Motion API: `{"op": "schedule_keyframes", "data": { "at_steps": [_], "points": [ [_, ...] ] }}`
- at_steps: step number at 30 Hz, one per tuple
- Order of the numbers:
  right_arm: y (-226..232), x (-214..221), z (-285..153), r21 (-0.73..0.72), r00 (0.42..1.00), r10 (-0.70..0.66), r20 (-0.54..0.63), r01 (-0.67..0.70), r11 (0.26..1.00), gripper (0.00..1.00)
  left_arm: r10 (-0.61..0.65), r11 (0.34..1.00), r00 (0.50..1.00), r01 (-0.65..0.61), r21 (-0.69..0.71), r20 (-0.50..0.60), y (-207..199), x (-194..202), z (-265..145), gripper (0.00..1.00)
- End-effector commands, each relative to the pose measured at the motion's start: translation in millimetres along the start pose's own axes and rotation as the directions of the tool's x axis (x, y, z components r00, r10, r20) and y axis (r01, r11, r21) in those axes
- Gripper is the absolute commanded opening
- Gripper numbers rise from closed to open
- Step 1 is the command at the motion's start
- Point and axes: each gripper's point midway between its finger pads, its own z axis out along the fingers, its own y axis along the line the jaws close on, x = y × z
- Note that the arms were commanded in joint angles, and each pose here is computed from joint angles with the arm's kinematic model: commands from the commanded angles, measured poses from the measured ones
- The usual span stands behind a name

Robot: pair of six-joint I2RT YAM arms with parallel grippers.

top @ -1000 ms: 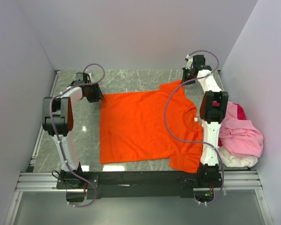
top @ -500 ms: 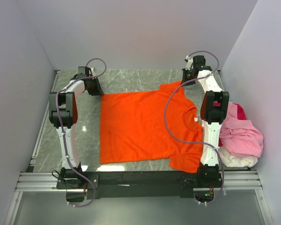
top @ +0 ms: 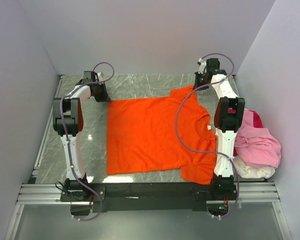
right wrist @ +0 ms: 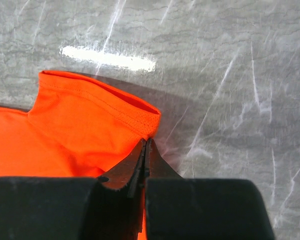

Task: Fold and stack the t-shirts
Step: Flatten the tshirt out

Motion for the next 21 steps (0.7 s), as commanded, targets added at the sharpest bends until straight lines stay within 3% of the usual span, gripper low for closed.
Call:
{"op": "schedule_keyframes", "data": {
  "at_steps": [1,11,17,21],
  "points": [
    [15,-52,-53,0.0,0.989,-0.039,0.14,0.04,0.999,0.0,0.005,1.0,1.0,-0.005,-0.011,0.008,-5,-2,-18,0.0],
    [27,-70,-83,-0.014,0.977,-0.059,0.203,0.063,0.998,0.0,0.046,0.997,0.968,-0.059,0.046,0.246,-49,-61,-88,0.0],
    [52,-109,-156,-0.015,0.933,-0.106,0.344,0.119,0.993,0.0,0.054,0.992,0.902,-0.098,0.08,0.429,-73,-97,-162,0.0],
    [73,-132,-215,-0.01,0.886,-0.152,0.438,0.174,0.985,0.0,0.07,0.983,0.816,-0.154,0.1,0.574,-105,-121,-236,0.0]
  ]
}}
